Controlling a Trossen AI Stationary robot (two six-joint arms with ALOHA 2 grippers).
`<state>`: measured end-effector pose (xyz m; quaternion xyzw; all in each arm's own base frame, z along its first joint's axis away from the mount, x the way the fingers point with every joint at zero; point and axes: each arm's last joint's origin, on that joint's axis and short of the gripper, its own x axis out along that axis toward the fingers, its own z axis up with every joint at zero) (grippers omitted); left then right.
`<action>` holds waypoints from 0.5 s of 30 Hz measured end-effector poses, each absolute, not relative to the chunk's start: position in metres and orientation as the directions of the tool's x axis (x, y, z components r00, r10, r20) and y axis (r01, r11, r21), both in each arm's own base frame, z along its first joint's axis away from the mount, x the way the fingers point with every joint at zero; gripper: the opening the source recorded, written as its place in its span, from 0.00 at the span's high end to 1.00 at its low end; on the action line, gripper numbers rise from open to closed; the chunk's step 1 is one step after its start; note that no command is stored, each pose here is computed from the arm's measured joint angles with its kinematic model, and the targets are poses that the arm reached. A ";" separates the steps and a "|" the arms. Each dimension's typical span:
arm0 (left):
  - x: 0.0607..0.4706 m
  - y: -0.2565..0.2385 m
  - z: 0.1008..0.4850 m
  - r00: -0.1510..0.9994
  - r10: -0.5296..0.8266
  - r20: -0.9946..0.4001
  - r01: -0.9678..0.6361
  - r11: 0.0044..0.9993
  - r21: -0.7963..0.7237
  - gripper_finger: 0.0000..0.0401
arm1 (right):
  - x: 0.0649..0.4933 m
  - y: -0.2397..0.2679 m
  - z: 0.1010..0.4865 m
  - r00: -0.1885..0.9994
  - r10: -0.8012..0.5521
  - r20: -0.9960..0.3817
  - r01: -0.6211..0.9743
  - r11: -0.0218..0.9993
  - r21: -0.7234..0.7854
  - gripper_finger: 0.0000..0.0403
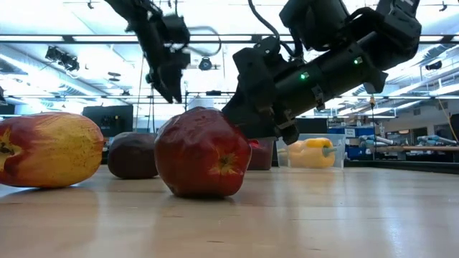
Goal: Sort produce into baskets
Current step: Put the dark red apple into the left black bin
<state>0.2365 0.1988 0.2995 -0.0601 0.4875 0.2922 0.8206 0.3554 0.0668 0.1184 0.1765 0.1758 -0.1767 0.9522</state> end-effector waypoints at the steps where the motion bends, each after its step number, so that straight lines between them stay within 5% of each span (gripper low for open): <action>1: 0.236 0.190 0.303 0.383 0.402 -0.832 -0.529 0.834 0.160 0.04 | 0.355 0.067 0.118 0.876 -0.273 -0.397 0.398 0.875 0.277 0.38; 15: 0.195 -0.002 0.272 0.412 0.052 -0.909 -0.334 0.937 -0.098 0.14 | 0.355 0.082 0.123 0.907 -0.233 -0.350 0.355 0.870 0.341 0.38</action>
